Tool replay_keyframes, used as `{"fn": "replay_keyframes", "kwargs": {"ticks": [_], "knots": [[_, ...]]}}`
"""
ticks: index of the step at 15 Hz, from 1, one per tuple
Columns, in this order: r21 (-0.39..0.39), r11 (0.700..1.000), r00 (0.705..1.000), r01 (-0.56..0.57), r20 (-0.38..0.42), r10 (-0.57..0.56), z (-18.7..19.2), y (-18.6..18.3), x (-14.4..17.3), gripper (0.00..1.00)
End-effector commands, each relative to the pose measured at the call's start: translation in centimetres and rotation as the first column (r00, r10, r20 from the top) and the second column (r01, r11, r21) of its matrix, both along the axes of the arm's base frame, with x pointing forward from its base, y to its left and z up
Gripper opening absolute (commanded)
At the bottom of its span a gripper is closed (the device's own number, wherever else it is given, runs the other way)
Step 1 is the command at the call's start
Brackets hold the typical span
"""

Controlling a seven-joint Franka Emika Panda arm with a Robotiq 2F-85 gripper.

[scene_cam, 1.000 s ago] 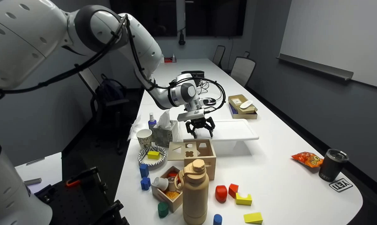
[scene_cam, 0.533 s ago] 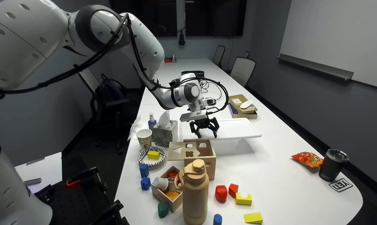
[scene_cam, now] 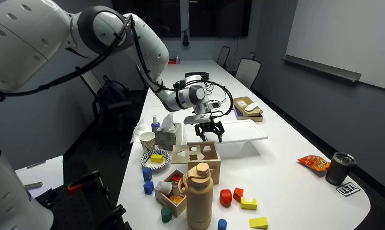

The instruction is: Partially push the lid off of the storage bin

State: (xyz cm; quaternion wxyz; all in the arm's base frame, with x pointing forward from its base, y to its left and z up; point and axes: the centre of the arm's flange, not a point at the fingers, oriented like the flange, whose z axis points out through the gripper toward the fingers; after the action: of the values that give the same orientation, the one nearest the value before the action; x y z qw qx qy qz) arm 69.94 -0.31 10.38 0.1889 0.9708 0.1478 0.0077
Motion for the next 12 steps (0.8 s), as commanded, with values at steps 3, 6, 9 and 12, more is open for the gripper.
{"fn": "replay_keyframes", "kwargs": {"ticks": [3, 6, 9, 12], "knots": [[0.093, 0.988, 0.987, 0.121, -0.120, -0.110, 2.3, 1.7, 0.1, 1.00], [0.161, 0.972, 0.975, 0.169, -0.171, -0.141, 5.2, 3.5, 0.3, 1.00], [0.206, 0.957, 0.972, 0.206, -0.157, -0.175, 9.9, 5.4, 0.6, 1.00], [0.221, 0.952, 0.966, 0.210, -0.198, -0.167, 15.9, 6.7, -0.2, 1.00]]}}
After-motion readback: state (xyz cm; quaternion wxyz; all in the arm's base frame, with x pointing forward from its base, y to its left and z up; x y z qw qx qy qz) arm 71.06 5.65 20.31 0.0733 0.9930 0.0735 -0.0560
